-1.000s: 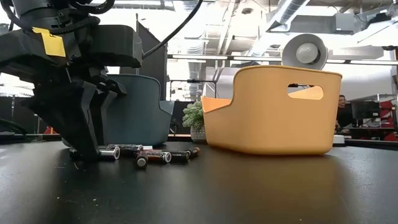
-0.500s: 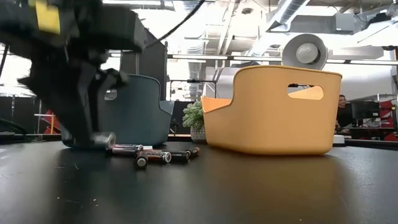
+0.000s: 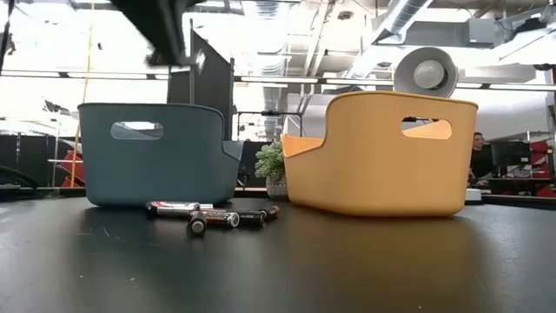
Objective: Sort batteries
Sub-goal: Put the silver battery into the blue bin
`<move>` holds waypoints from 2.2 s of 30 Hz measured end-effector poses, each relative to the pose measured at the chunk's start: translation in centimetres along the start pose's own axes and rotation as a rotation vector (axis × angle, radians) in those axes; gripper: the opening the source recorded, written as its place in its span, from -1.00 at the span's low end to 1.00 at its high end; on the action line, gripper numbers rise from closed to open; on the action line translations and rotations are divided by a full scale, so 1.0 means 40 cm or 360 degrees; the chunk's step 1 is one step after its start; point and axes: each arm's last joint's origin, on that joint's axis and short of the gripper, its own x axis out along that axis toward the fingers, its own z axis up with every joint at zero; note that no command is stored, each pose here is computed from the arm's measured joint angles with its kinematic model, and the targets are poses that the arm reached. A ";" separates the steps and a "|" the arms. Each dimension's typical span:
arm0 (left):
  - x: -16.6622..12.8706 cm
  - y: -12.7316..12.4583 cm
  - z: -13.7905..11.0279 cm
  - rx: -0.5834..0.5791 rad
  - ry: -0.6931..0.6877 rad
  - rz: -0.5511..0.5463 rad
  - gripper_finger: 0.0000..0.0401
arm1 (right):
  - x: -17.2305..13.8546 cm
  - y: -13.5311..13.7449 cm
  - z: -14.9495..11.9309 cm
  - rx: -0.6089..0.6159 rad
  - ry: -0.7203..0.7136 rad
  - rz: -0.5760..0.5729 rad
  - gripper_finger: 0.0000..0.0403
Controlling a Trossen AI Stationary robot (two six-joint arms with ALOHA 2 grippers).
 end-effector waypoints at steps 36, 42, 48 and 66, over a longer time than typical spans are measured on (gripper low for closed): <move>0.206 0.631 -0.311 -0.0355 0.0121 -0.0114 -0.82 | -0.004 0.003 0.002 -0.0027 -0.0013 0.0006 -0.40; 0.207 0.651 -0.305 -0.0348 0.0010 -0.0084 -0.82 | -0.004 0.003 0.003 -0.0027 -0.0017 0.0006 -0.40; 0.207 0.659 -0.293 -0.0349 -0.0070 -0.0041 -0.58 | -0.004 0.003 0.004 -0.0023 -0.0019 0.0006 -0.40; 0.101 0.622 -0.226 -0.0312 -0.0304 0.0059 -0.45 | -0.004 0.003 0.003 -0.0025 -0.0018 0.0006 -0.40</move>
